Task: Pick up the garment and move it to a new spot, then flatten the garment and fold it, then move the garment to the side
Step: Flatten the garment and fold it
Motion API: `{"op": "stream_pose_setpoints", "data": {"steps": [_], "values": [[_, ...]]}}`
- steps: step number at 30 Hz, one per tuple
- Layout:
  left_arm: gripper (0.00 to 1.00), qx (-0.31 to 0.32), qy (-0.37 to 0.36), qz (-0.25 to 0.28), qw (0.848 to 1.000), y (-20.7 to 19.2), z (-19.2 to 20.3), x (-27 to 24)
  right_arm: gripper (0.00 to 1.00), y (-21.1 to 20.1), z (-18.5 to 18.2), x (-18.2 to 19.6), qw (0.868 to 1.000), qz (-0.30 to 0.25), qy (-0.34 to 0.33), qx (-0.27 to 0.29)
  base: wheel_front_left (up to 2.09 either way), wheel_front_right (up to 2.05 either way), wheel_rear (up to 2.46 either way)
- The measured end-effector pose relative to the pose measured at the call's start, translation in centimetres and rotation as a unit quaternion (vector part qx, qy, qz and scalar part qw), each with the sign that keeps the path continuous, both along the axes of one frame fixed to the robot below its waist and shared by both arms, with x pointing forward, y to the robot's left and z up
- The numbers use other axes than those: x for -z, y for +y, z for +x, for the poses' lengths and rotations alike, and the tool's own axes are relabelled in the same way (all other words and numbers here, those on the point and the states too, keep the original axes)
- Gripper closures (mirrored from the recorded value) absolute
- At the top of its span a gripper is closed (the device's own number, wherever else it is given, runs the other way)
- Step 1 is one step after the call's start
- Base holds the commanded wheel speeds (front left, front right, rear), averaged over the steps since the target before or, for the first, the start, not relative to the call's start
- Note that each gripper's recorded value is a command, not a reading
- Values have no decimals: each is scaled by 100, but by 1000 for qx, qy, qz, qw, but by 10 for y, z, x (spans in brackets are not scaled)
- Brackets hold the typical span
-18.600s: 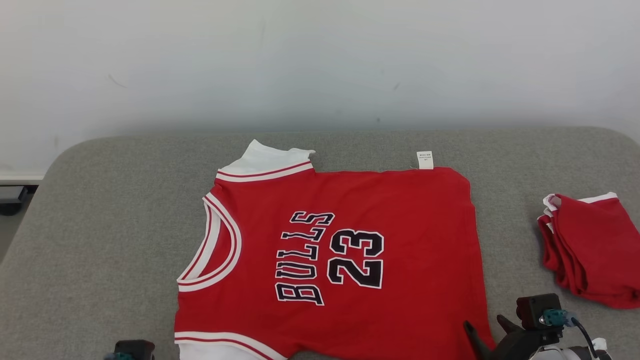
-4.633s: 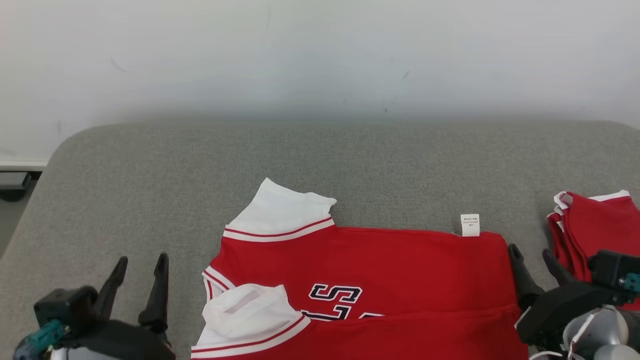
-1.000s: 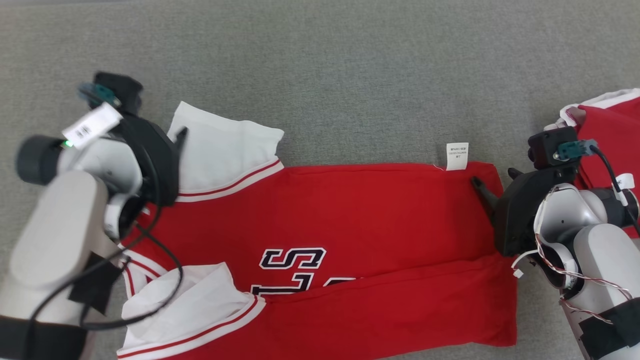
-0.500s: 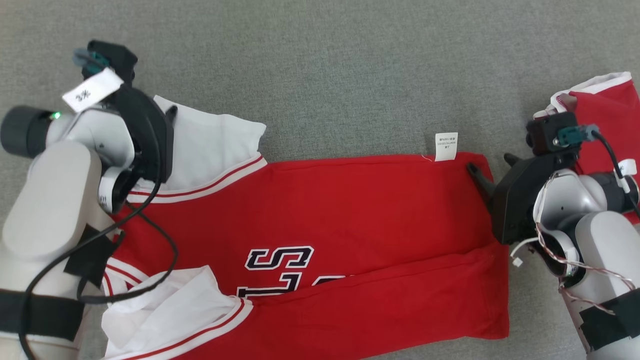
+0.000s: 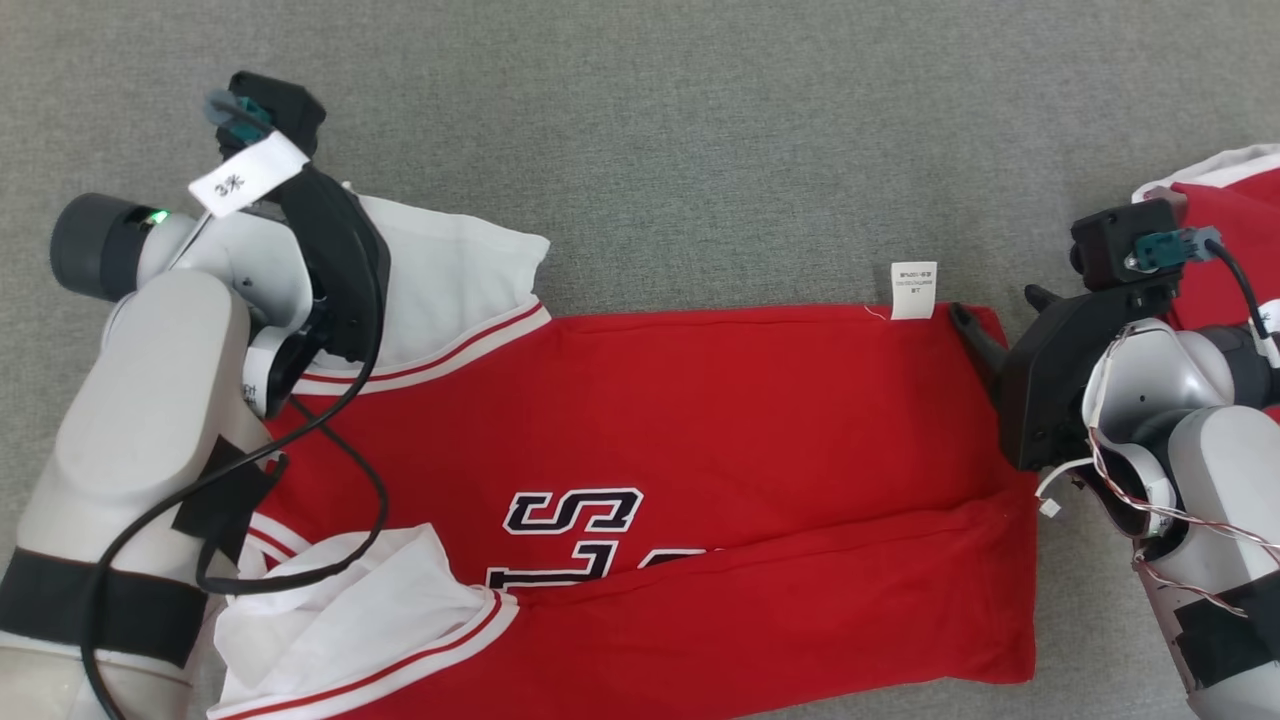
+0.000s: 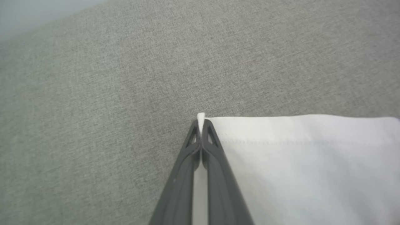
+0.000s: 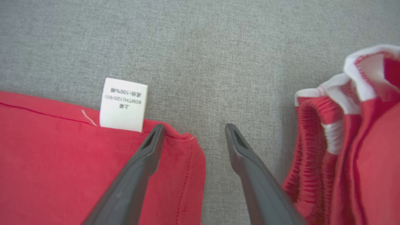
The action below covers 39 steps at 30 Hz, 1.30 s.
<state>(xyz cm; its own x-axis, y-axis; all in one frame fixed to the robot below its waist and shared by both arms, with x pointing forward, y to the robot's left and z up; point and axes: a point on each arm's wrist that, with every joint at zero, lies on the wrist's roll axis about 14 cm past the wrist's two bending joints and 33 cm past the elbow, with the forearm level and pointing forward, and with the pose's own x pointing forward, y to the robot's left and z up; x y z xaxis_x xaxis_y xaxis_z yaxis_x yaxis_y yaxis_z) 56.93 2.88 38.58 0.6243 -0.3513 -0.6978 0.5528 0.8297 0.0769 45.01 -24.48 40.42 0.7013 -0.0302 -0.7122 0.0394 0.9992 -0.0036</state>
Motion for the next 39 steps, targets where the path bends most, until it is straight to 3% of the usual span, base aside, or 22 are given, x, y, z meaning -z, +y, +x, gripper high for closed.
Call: {"op": "stream_pose_setpoints", "data": {"steps": [11,20,23,25,38,39], "values": [[100,7,-6,0,1000,-4,-1,-1,0,2,7,-4,1000,0,9,-8,0,0,0],[100,7,-9,2,1000,-1,-5,-4,0,22,-15,10,998,20,52,-26,0,0,0],[100,11,-11,3,1000,-1,-6,-6,7,17,-19,8,998,17,55,-18,0,0,0],[100,12,-11,3,1000,-2,-7,-7,0,12,-21,7,998,15,57,-10,0,0,0],[100,19,-14,1,1000,-7,-10,-5,0,10,-9,-1,999,21,38,8,0,0,0],[100,19,-14,1,1000,-7,-10,-5,8,10,-10,2,999,22,43,11,0,0,0]]}}
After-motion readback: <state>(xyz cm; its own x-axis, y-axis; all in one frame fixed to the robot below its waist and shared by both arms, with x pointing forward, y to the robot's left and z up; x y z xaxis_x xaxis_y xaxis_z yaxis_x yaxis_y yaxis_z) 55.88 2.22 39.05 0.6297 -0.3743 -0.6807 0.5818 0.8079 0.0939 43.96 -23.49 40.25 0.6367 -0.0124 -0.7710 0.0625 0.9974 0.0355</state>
